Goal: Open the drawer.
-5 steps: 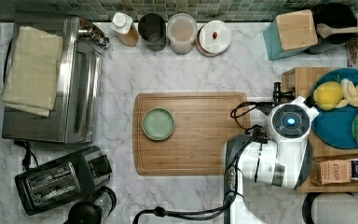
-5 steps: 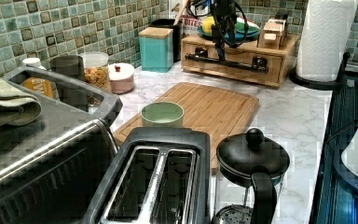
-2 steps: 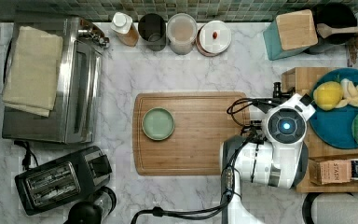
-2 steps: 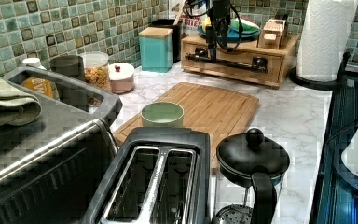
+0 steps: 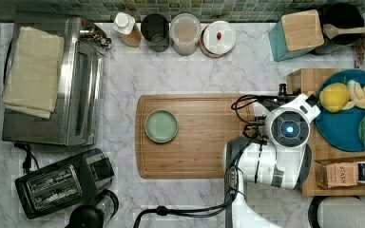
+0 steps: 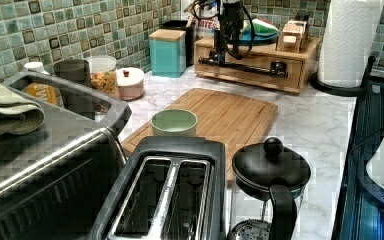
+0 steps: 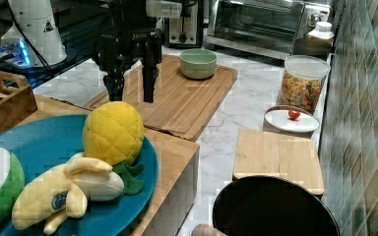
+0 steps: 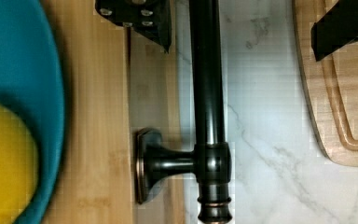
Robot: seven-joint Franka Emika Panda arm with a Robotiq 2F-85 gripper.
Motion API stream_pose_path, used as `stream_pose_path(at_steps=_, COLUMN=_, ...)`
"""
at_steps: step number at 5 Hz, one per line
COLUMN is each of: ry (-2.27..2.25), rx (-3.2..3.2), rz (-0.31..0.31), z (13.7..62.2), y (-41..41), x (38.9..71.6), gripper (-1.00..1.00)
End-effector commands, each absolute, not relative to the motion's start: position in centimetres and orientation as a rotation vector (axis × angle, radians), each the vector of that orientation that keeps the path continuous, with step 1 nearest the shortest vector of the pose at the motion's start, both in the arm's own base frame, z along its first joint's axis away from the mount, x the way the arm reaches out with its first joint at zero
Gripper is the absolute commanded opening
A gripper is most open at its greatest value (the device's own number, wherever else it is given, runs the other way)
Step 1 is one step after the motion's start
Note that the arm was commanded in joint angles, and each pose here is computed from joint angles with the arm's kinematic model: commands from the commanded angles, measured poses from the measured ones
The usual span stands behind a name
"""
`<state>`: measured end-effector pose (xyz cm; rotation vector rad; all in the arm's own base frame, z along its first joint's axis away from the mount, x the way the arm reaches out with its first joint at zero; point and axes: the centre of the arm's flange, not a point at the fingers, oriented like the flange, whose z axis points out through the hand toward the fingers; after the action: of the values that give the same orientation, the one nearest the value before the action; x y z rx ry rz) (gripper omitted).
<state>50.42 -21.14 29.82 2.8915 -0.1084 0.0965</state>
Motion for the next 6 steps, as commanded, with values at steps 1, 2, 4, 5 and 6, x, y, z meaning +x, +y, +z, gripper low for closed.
stream_pose_path(at_steps=1, ry=-0.283, rx=2.893, rz=0.017, z=24.8, y=-24.1, x=49.9, gripper=1.0)
stream_pose_path(at_steps=2, ry=-0.282, rx=2.9, rz=-0.007, z=24.5, y=-23.8, x=50.6, gripper=1.0)
stream_pose_path(at_steps=4, ry=-0.252, rx=2.938, rz=-0.003, z=26.6, y=-19.8, x=51.8, gripper=1.0)
stream_pose_path(at_steps=5, ry=-0.103, rx=3.007, rz=-0.022, z=26.5, y=-15.8, x=53.0, gripper=1.0)
stream_pose_path(at_steps=6, ry=-0.053, rx=3.089, rz=-0.026, z=25.5, y=-10.4, x=53.5, gripper=1.0)
